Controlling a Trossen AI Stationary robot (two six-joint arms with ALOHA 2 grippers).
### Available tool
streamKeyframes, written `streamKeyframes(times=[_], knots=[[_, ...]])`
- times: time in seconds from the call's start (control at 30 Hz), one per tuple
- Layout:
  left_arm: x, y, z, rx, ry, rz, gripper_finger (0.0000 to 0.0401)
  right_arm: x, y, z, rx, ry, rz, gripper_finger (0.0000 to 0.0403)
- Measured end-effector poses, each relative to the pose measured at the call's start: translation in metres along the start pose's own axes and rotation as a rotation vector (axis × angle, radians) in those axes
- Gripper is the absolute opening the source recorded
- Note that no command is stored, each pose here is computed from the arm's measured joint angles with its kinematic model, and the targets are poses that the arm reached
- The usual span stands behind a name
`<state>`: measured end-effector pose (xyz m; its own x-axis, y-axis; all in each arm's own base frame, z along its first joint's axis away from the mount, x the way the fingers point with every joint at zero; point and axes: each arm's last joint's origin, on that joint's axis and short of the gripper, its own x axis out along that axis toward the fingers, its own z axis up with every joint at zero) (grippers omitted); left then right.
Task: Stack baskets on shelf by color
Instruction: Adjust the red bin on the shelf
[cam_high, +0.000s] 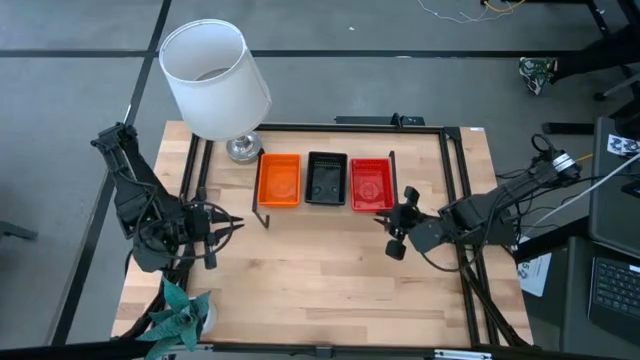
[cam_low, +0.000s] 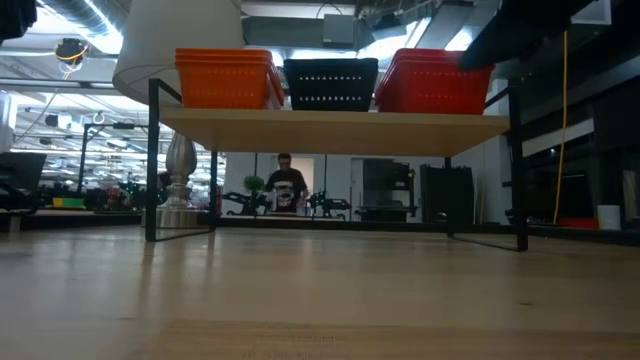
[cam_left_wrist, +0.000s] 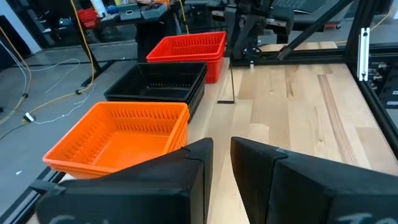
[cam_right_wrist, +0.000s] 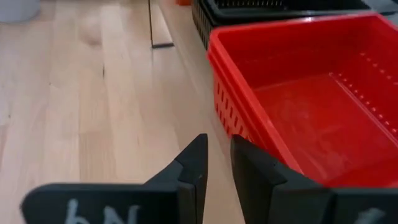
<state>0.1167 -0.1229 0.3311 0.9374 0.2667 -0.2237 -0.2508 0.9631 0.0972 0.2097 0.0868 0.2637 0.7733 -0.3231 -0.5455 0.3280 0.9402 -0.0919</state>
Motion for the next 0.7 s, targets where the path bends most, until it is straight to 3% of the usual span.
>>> streamKeyframes(times=[0.53,0.7], knots=[[0.000,0.000,0.000,-0.003,0.000,0.000,0.0050,0.007,-0.006,0.010,0.018,-0.051,-0.036,0.0072],[0.000,0.000,0.000,-0.003,0.001,0.000,0.0050,0.002,-0.001,0.022,-0.020,-0.082,0.064,0.0072]])
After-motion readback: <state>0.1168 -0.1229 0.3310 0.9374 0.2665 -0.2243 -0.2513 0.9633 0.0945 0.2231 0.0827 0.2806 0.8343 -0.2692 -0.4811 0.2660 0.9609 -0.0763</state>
